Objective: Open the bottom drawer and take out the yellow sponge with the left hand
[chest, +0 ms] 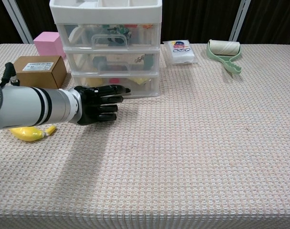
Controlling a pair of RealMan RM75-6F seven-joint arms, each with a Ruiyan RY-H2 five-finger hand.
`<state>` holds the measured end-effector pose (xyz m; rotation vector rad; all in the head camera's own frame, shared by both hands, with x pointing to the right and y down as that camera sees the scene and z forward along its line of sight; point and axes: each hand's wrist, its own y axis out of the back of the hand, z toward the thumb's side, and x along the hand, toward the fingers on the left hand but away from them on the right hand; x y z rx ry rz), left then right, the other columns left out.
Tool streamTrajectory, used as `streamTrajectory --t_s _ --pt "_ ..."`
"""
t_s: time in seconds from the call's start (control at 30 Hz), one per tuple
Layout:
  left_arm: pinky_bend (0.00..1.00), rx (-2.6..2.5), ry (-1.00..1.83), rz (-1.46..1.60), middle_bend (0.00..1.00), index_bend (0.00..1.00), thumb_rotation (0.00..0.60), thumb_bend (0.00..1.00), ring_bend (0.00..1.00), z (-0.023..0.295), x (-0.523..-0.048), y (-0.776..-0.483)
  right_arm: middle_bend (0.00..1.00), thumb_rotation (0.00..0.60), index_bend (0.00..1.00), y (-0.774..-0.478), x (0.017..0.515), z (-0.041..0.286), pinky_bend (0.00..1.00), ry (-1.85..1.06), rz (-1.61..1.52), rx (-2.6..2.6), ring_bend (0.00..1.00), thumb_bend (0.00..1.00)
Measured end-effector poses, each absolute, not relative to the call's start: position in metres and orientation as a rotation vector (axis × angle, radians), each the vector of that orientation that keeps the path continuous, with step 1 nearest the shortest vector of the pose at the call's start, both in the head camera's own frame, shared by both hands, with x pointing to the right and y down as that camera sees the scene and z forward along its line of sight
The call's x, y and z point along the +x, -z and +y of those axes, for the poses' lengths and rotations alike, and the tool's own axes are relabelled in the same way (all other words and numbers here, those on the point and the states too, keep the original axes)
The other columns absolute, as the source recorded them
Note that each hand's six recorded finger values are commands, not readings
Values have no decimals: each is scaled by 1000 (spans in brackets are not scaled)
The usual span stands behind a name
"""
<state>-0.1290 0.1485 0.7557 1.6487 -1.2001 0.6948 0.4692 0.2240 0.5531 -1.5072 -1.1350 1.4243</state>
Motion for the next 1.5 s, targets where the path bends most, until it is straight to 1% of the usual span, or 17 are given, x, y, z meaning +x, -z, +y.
streamTrajectory --t_s 0.4,0.47,0.5,0.63,0.77,1.0,1.17,1.27,1.4,1.5 --pt "1000 1620 -690 -1117 883 427 600 488 992 168 -127 -750 0 600 0 -553 468 225 0 -1422 -1131 -1510 0 121" --pt "1000 1620 -687 -1109 883 412 600 487 992 169 -127 -748 0 600 0 -553 468 225 0 -1421 -1131 -1508 0 121" --pt "1000 1624 -686 -1104 883 388 600 486 991 170 -127 -746 0 600 0 -553 468 225 0 -1421 -1131 -1508 0 122" --pt "1000 1664 -689 -1084 879 191 600 484 988 172 -126 -739 0 600 0 -553 468 224 0 -1419 -1132 -1509 0 119" --pt "1000 1731 -726 -1078 874 124 600 483 984 175 -128 -734 0 600 0 -552 468 224 0 -1414 -1132 -1510 0 119" --pt "1000 1952 -887 -1058 849 113 600 484 972 183 -137 -729 0 600 0 -553 469 224 0 -1415 -1134 -1513 0 122" --pt "1000 2180 -1016 -1008 844 189 600 478 972 183 -142 -719 0 600 0 -554 471 224 0 -1421 -1134 -1512 0 120" --pt "1000 2354 -1095 -1002 843 216 600 466 971 180 -147 -706 0 600 0 -553 470 223 0 -1418 -1131 -1513 0 118" --pt "1000 2608 -1225 -1053 843 217 600 429 972 167 -155 -687 0 600 0 -553 469 223 0 -1414 -1132 -1516 0 120" --pt "1000 2740 -1335 -1132 843 218 600 411 973 155 -162 -680 0 600 0 -554 468 224 0 -1413 -1133 -1517 0 122"
